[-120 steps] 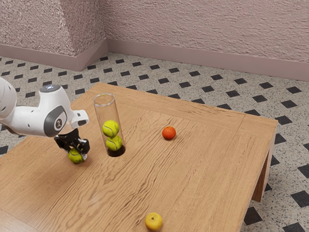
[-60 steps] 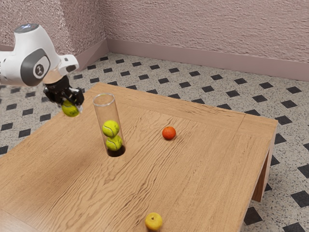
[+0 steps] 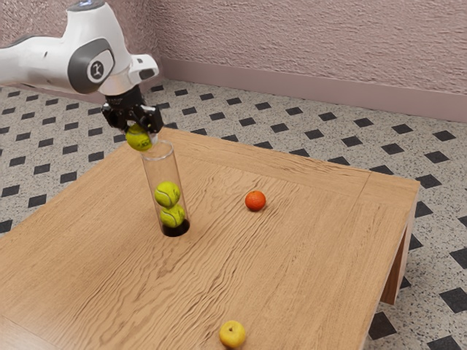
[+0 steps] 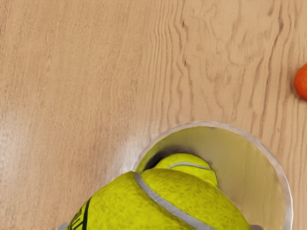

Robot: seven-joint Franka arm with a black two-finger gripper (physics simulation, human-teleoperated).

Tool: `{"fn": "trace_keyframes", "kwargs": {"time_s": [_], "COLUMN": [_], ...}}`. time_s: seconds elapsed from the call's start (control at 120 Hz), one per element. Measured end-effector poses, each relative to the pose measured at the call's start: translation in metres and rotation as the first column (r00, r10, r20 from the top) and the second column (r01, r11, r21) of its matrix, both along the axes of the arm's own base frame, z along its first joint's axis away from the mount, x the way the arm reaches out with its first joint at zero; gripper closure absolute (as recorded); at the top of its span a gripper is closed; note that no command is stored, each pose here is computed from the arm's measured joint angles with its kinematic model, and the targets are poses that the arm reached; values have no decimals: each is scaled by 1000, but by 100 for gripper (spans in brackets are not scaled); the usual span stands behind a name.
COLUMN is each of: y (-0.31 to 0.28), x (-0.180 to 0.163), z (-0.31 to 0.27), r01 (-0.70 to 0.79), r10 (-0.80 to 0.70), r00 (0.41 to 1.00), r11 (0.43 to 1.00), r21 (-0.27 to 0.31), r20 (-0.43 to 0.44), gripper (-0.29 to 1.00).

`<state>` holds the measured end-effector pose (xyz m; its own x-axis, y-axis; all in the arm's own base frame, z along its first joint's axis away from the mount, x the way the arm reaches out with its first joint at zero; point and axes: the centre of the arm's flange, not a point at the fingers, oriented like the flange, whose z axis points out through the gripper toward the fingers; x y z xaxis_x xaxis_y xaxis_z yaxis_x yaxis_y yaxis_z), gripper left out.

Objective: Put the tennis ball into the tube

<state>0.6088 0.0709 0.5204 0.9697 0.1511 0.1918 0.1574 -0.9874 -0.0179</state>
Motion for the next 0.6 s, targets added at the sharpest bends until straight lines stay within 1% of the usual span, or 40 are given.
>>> {"fn": "trace_keyframes", "kwargs": {"time_s": [0.075, 0.225, 0.325, 0.417, 0.483, 0.6], "y": [11, -7, -9, -7, -7, -23], "x": [0, 6, 7, 7, 4, -12], "z": [-1, 2, 4, 4, 8, 43], "r01": [-28, -12, -16, -23, -13, 47], "r10": [28, 12, 17, 24, 13, -47], "r00": [1000, 1000, 1000, 999, 1000, 999], "r11": [1000, 1000, 1000, 1000, 1000, 999], "r21": [-3, -8, -11, -12, -11, -7], "r20": [4, 17, 24, 28, 15, -2], "gripper": [31, 18, 11, 7, 5, 3]}}
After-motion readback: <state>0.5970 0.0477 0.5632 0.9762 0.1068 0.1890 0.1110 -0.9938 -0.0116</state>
